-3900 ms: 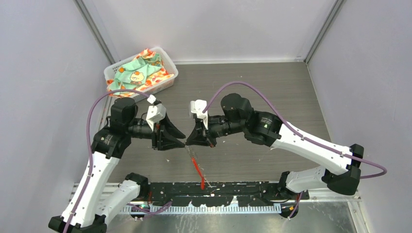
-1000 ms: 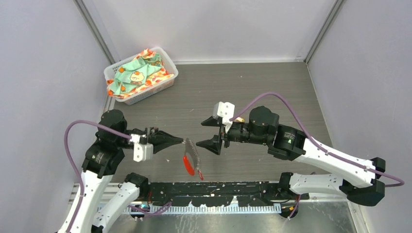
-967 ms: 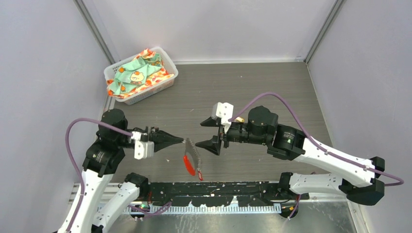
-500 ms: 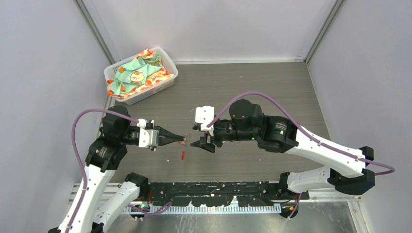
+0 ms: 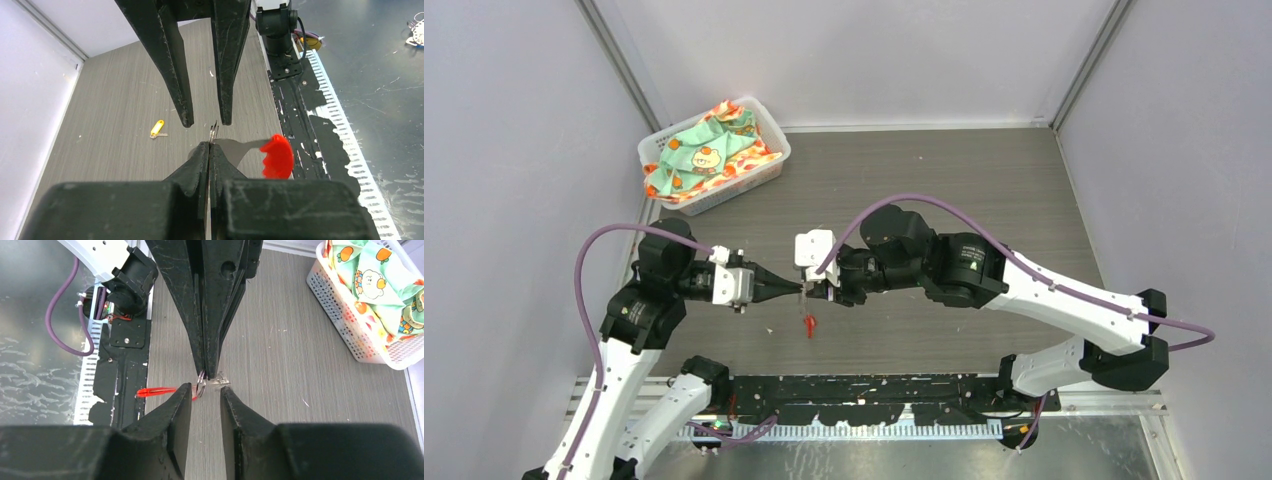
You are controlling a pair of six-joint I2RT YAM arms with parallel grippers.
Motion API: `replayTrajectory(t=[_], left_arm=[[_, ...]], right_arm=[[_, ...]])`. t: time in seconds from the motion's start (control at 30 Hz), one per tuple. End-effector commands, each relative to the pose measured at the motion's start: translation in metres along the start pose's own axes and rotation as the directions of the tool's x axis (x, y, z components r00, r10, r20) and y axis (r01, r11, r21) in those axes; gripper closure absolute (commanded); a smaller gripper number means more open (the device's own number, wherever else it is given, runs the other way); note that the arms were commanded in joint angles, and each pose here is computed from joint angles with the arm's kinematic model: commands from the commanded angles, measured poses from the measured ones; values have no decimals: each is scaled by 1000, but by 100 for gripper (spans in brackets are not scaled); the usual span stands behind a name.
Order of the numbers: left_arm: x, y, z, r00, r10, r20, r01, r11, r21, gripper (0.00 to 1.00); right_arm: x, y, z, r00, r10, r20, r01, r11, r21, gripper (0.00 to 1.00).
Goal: Put the keys on the keyring
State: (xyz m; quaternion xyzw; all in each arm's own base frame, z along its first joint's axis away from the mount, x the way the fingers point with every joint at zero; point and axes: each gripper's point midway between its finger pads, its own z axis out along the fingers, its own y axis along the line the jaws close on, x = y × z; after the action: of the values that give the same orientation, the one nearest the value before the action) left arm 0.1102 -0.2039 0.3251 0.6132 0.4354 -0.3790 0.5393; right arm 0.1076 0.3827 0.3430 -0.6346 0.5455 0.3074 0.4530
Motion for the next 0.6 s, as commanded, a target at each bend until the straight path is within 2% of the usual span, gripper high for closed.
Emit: replayTrajectory(t=[0.0,0.27,0.4,0.43,0.47,0.57], left_arm=[[-12,2,-2,998,58,8,-58,998,-4,100],[-13,1,-4,998,57,2,-57,998,-11,100],[-14,0,-4,998,58,5,-58,998,-9,100],[-14,0,-4,998,60,6,-60,998,-9,100],[-15,0,-4,998,59,6,-59,998,-9,100],[-18,0,-4,999,49,13,-49,999,-14,100]], right_arm=[[-18,-5,-5,999,-32,28,31,999,14,69],[-13,-5,1,999,-25,-26,25,1000,-5,76],[-8,-6,6,998,-24,-55,23,1000,-4,87],[-7,-7,7,998,-22,-65,22,1000,1,96],[-5,-9,9,997,-21,-75,22,1000,10,99],[-5,-16,9,997,-23,-71,27,998,51,99]])
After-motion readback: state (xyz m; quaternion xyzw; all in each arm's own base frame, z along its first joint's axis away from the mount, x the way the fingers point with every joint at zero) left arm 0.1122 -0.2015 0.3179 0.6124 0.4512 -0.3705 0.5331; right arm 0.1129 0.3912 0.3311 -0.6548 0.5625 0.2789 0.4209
